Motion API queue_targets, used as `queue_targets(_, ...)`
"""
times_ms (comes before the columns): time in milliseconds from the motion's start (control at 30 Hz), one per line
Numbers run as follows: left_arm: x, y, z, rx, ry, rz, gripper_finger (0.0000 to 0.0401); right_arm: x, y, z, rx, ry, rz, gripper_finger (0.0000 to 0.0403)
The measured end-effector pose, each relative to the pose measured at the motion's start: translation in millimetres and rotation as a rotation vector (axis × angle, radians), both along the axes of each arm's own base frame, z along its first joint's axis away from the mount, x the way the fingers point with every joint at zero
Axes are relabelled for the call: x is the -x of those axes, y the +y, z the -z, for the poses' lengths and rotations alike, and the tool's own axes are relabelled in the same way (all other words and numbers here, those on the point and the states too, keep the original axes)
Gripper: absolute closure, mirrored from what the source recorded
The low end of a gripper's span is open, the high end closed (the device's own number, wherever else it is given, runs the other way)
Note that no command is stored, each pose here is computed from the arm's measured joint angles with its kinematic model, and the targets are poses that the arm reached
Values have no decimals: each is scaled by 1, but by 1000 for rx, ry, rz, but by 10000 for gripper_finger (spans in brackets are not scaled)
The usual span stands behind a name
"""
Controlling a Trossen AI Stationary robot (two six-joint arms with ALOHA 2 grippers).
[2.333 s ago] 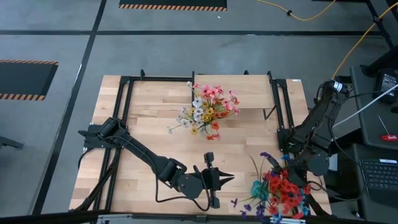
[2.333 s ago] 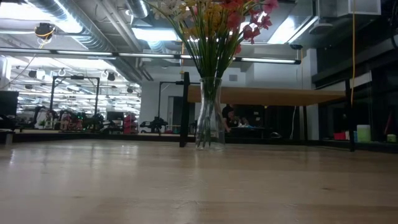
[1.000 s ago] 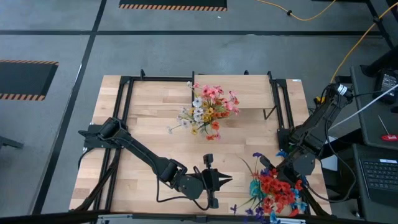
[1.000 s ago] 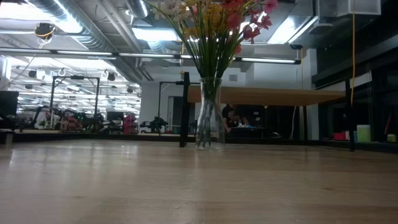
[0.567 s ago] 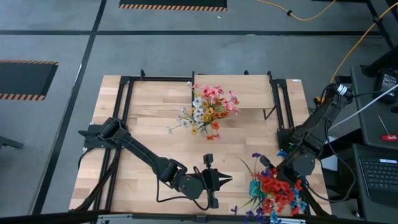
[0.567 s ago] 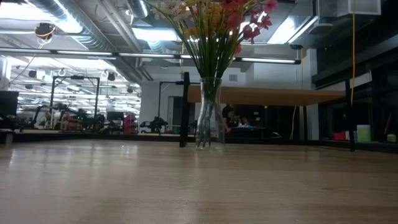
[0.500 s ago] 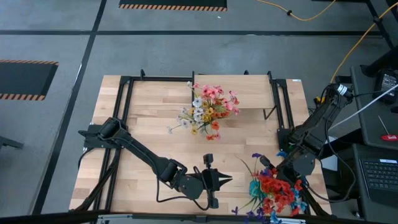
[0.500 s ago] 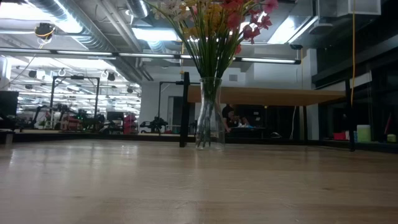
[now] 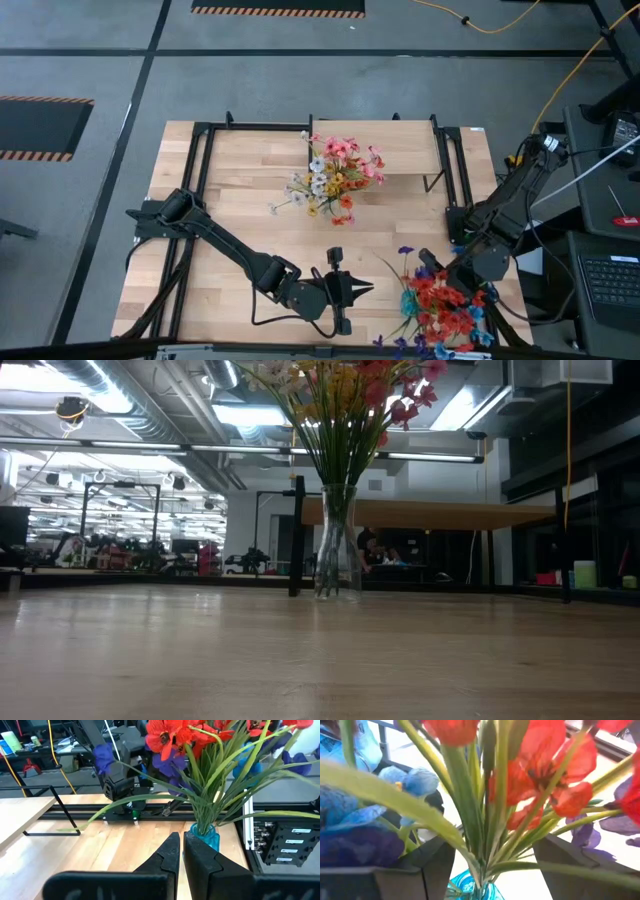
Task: Pick and place flowers into a vace then onto a shelf
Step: Put the red flowers into the blue vase
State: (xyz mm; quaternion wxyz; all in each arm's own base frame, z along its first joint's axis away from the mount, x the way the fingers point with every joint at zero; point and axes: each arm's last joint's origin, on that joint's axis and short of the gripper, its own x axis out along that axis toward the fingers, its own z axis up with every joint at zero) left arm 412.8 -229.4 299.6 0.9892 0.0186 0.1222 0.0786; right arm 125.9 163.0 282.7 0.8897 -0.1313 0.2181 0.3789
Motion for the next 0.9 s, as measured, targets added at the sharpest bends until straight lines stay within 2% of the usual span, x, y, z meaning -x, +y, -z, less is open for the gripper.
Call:
queue_targets(433,0,0,0,0,0,0,384,-3,-6,-16,15,23,-32,143)
queue_targets(900,0,0,0,-1,0,0,384,-11,-13,-22,59,-36,-26,143)
